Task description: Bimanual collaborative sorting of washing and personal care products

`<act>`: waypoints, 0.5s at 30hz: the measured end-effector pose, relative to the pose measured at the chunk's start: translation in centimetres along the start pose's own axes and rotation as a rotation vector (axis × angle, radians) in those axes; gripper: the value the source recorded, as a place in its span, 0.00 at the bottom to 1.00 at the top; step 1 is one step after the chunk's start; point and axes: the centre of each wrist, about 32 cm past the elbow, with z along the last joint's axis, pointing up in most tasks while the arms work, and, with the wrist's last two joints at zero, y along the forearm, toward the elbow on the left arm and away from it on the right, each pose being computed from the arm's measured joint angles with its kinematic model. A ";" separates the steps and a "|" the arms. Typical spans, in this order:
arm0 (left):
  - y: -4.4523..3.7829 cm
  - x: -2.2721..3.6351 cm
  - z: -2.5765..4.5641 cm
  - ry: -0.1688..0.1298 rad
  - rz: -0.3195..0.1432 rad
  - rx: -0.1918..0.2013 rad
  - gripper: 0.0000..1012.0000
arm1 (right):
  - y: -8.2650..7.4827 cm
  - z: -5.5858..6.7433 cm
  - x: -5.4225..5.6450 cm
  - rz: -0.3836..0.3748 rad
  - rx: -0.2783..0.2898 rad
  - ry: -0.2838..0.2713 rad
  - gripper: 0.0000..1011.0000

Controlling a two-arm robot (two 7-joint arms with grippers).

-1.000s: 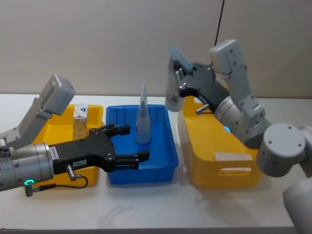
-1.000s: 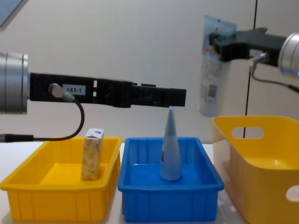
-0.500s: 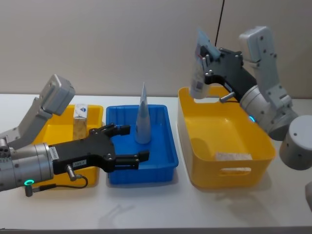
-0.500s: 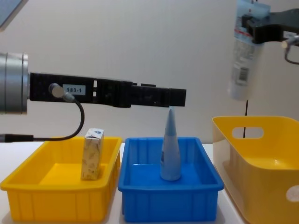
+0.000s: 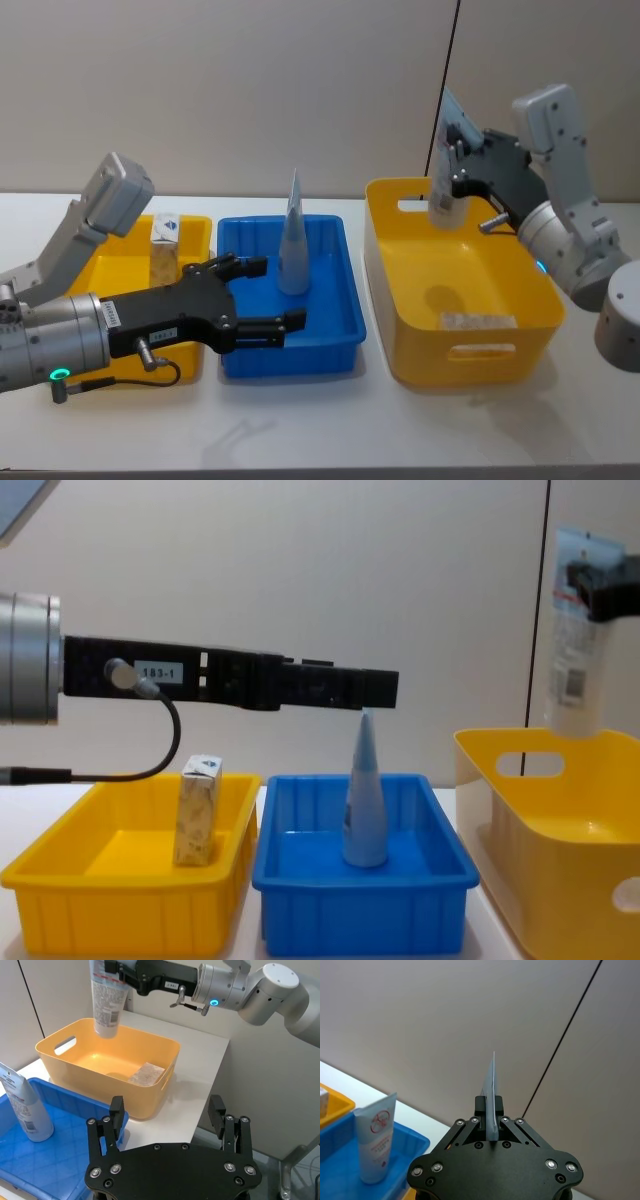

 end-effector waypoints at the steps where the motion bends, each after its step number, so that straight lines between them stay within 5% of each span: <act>1: 0.00 0.00 0.00 0.000 0.000 0.000 0.99 | 0.0 0.0 0.0 0.000 0.000 0.000 0.06; 7: 0.00 0.00 0.00 0.000 0.000 0.000 0.99 | -0.4 -0.9 0.1 -0.019 -0.033 -0.005 0.07; 15: 0.00 0.00 0.00 0.000 0.000 0.000 0.99 | -0.7 -1.6 0.1 -0.034 -0.057 -0.008 0.33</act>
